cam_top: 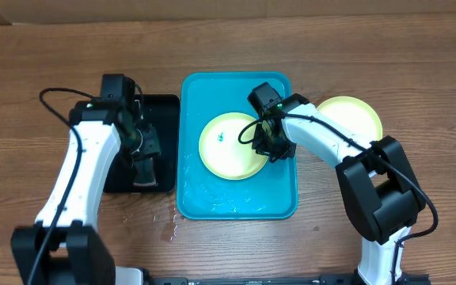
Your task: Clean dirty plates on tray and stack at the side
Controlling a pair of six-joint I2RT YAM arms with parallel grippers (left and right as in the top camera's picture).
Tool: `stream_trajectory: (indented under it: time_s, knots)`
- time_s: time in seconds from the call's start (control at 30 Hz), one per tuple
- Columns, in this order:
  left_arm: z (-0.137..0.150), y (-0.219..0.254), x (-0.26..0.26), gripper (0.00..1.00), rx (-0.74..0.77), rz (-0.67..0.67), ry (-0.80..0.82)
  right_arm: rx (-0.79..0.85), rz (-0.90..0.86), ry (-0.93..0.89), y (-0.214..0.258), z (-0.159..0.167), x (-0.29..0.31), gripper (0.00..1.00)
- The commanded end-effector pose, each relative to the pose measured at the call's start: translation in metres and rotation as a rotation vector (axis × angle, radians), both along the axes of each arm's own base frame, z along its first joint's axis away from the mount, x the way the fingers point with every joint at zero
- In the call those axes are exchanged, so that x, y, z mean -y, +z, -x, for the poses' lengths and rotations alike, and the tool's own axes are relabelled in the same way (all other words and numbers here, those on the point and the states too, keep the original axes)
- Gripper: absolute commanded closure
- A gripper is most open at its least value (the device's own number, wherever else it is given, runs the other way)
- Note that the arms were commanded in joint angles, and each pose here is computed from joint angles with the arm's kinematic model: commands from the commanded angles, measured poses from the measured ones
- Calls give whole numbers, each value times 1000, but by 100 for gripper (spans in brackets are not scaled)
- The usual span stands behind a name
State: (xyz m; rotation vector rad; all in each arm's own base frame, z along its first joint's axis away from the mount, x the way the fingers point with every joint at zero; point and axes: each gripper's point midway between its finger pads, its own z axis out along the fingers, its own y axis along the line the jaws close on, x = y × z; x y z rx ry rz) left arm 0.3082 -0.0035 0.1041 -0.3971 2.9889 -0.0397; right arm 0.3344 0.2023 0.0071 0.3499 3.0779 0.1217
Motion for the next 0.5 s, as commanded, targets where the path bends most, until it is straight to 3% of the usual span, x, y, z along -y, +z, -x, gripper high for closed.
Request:
stream_trajectory:
  time_s: [0.0,0.2,0.47]
  knots:
    - [1,-22,-13,44,-69,-79,59,25,4,-2,8,1,1,70]
    - [-2,-49,-14,44,-133,-84,71,29,1,-3,8,0,0,70]
    - [2,-73,-14,59,-209,-86,78,28,1,-3,8,0,0,69]
